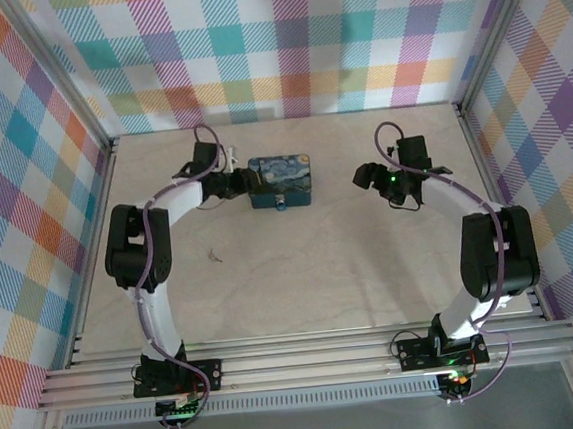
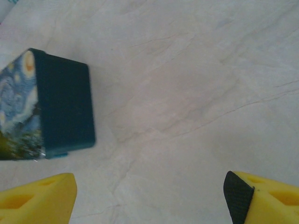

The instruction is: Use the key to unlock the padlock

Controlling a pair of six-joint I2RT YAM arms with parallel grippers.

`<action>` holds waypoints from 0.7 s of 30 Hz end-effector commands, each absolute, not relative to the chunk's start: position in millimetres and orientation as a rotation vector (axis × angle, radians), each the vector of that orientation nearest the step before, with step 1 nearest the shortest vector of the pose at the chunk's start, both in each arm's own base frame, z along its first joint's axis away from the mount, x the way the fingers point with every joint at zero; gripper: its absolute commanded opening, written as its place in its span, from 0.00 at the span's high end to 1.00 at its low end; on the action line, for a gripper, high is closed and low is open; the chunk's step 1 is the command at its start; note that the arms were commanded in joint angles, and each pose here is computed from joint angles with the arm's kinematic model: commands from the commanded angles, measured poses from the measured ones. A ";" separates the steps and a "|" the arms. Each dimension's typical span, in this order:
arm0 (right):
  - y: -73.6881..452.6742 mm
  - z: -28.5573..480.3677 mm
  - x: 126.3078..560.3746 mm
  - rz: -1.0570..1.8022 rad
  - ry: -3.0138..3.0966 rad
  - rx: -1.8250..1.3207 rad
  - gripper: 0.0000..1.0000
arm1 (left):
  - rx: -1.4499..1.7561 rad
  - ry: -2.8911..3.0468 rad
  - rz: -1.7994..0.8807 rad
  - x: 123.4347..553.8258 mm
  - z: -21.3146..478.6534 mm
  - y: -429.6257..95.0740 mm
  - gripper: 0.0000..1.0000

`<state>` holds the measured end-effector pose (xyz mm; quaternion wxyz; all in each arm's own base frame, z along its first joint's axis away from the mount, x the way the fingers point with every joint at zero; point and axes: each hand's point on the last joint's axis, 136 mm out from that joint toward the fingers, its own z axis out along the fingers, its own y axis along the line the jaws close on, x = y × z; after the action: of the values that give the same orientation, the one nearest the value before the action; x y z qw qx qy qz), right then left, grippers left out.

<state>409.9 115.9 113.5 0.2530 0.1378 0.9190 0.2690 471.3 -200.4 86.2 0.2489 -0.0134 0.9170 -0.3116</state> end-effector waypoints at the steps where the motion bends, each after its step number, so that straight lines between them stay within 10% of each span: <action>1: 137.9 120.7 395.5 0.796 2.531 0.334 0.17 | -0.111 2.601 -0.862 420.1 57.7 -218.8 0.58; 13: 197.6 111.9 373.6 0.850 2.635 0.168 0.18 | -0.036 2.585 -0.713 349.6 90.1 -196.6 0.43; 21: 225.3 99.9 373.0 0.905 2.679 0.099 0.35 | -0.158 2.569 -0.975 353.3 85.0 -218.2 0.44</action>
<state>372.2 208.6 99.5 0.1713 0.0479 0.9370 0.3007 356.7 -206.6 92.0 0.2173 -0.0374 0.9254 -0.3081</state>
